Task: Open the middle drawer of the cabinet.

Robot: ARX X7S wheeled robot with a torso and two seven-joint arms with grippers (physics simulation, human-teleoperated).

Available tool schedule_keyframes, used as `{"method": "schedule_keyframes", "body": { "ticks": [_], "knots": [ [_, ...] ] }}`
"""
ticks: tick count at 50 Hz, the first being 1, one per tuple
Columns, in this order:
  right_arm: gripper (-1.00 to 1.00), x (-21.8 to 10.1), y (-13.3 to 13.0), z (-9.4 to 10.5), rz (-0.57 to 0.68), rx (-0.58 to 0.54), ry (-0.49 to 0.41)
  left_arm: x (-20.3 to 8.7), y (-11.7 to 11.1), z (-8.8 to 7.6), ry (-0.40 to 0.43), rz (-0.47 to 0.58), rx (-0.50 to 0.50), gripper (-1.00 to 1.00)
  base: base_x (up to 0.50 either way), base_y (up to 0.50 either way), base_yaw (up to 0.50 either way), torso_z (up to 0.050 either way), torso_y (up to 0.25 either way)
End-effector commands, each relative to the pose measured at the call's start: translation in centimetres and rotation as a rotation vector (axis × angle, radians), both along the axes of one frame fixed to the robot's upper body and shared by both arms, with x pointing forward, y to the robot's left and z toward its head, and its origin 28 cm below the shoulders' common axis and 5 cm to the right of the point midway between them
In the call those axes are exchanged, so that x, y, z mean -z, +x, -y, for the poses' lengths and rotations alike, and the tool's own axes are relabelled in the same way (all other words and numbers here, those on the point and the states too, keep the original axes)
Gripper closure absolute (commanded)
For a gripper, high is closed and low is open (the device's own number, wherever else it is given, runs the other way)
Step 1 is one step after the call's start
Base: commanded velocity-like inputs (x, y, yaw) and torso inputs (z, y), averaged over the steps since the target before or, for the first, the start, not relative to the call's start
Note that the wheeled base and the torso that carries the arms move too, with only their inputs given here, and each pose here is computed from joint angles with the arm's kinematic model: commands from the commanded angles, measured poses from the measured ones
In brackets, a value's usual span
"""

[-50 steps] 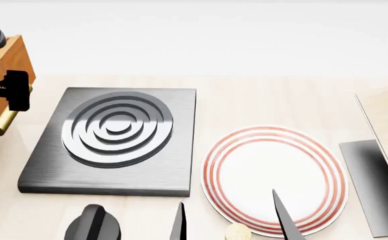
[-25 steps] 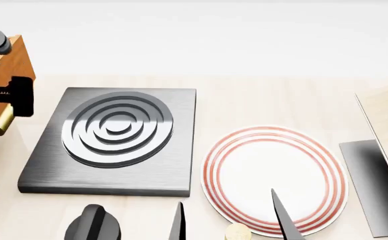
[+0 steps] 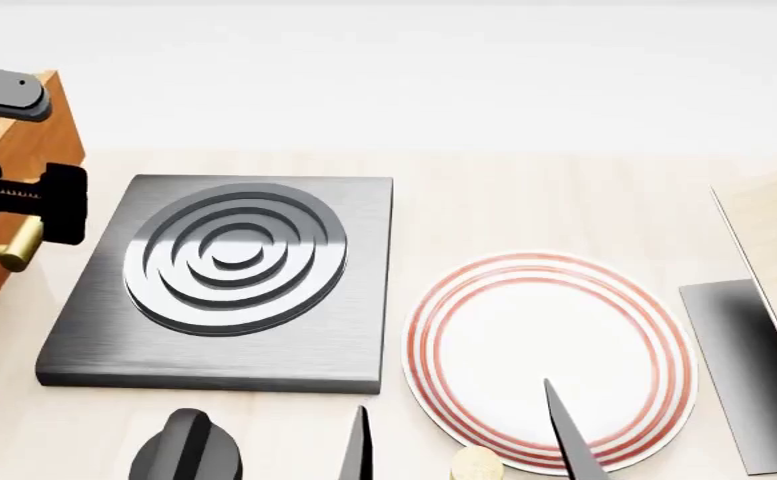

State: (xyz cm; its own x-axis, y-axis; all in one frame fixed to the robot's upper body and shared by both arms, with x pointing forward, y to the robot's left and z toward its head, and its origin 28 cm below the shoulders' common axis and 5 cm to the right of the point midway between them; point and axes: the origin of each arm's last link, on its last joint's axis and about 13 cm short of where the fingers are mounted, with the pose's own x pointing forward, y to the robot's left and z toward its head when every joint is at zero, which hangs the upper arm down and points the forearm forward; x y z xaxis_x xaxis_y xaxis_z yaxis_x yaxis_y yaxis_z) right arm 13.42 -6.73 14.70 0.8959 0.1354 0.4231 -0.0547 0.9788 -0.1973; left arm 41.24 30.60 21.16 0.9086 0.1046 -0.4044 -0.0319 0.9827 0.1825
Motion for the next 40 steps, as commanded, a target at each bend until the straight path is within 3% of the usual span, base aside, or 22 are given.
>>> {"method": "schedule_keyframes", "body": {
  "ticks": [1,40],
  "knots": [
    [-1.0,-0.2,0.2,0.3,0.018,0.017,-0.004,-0.2,0.2,2.8,-0.072,0.005,0.1,-1.0,0.0,0.0,0.0,0.0,0.0],
    [-1.0,-0.3,0.1,0.3,0.02,0.015,-0.004,0.4,-1.2,7.9,-0.122,0.017,0.145,-1.0,0.0,0.0,0.0,0.0,0.0]
  ]
}}
